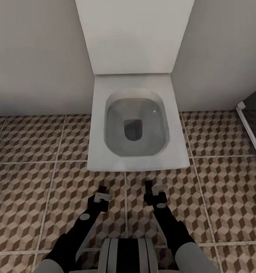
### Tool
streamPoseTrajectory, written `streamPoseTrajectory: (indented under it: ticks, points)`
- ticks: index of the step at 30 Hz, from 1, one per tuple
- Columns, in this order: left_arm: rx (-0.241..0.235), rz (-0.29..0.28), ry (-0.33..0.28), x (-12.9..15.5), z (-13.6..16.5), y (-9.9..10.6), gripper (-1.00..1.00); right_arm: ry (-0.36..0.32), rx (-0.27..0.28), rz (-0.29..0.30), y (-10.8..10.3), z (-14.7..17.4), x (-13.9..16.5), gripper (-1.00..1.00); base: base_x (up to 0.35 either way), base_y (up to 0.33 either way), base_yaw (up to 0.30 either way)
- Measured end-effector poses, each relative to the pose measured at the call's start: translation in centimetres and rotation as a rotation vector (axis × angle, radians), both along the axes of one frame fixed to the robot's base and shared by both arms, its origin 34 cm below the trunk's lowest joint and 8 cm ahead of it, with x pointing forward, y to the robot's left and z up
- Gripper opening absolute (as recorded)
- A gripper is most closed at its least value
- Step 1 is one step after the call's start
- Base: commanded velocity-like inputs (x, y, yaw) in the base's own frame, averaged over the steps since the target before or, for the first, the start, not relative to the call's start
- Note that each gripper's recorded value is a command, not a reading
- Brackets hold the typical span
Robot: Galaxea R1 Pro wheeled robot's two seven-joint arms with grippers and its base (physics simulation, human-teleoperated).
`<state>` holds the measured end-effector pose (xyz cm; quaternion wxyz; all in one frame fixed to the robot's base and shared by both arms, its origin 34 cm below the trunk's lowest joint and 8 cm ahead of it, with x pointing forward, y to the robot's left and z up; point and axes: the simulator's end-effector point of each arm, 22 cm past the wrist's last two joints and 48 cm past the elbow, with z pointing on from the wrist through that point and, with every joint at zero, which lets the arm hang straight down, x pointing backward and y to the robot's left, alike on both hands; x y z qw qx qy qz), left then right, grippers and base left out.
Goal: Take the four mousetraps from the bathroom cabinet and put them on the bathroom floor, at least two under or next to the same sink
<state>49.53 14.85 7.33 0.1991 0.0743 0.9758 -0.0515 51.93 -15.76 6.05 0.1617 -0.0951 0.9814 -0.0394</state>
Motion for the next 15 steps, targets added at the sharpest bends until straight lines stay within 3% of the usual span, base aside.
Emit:
streamPoseTrajectory:
  ticks: [8, 15]
  points:
    - [-0.001, -0.001, 0.000, 0.0, 0.0, 0.0, -1.00, -0.114, 0.039, -0.006, 0.8, 0.3, 1.3, -1.00, 0.000, 0.000, 0.000]
    - [-0.001, -0.001, 0.002, -0.2, -0.1, 0.1, -1.00, -0.119, 0.043, -0.004, 0.9, 0.2, 1.0, -1.00, 0.000, 0.000, 0.000]
